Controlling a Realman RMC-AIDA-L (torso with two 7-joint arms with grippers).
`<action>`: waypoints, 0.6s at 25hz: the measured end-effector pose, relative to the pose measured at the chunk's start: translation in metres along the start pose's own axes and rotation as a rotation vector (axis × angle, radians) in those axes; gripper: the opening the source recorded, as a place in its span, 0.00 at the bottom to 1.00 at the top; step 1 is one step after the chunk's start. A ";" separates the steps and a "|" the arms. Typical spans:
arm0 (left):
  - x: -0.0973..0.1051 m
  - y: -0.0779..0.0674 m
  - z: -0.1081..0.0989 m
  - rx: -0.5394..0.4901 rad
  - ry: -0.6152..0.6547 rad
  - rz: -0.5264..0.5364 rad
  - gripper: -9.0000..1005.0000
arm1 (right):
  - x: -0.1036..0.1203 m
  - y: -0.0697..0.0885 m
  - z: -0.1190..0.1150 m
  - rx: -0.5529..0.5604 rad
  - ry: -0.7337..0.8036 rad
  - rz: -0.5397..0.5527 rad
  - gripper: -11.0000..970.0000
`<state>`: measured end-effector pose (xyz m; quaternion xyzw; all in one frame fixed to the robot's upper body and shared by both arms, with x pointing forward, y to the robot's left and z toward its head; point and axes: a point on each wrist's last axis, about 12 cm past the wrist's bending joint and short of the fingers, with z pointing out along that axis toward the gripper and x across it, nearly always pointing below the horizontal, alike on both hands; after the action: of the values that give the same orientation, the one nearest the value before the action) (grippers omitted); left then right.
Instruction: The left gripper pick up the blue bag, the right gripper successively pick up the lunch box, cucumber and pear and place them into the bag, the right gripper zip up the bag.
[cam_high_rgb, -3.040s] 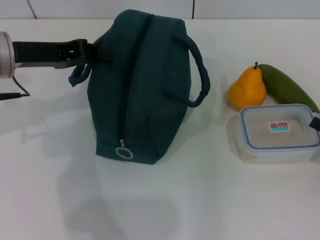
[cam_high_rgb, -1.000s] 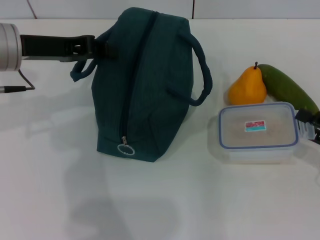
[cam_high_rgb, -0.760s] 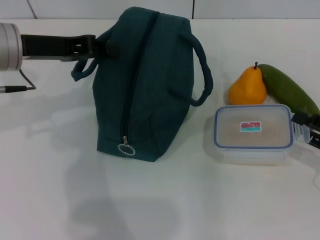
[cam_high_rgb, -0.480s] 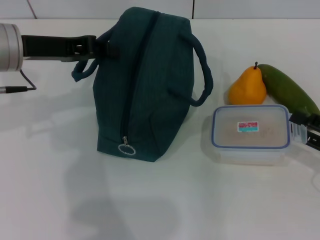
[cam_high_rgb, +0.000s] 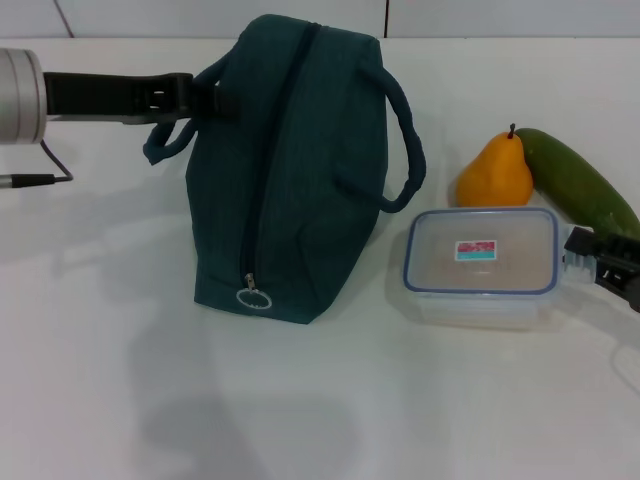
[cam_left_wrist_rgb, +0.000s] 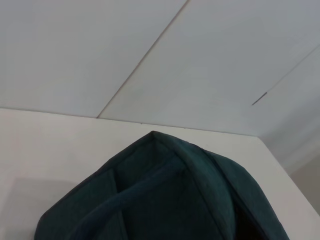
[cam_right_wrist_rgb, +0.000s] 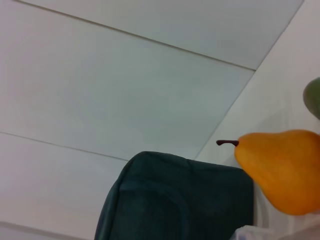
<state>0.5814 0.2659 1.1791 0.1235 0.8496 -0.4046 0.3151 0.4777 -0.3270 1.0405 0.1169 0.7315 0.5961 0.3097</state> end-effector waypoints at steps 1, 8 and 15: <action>0.000 0.000 0.000 0.000 0.000 0.001 0.05 | 0.000 0.000 0.000 0.001 -0.002 0.000 0.43; 0.000 0.000 0.000 0.000 -0.002 0.006 0.05 | -0.002 0.001 0.004 -0.003 0.001 0.007 0.16; 0.000 0.000 0.001 0.003 0.000 0.007 0.05 | -0.001 0.003 0.006 -0.025 0.002 0.023 0.11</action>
<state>0.5819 0.2650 1.1790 0.1271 0.8485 -0.4046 0.3164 0.4813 -0.3220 1.0429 0.1206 0.7230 0.6088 0.3035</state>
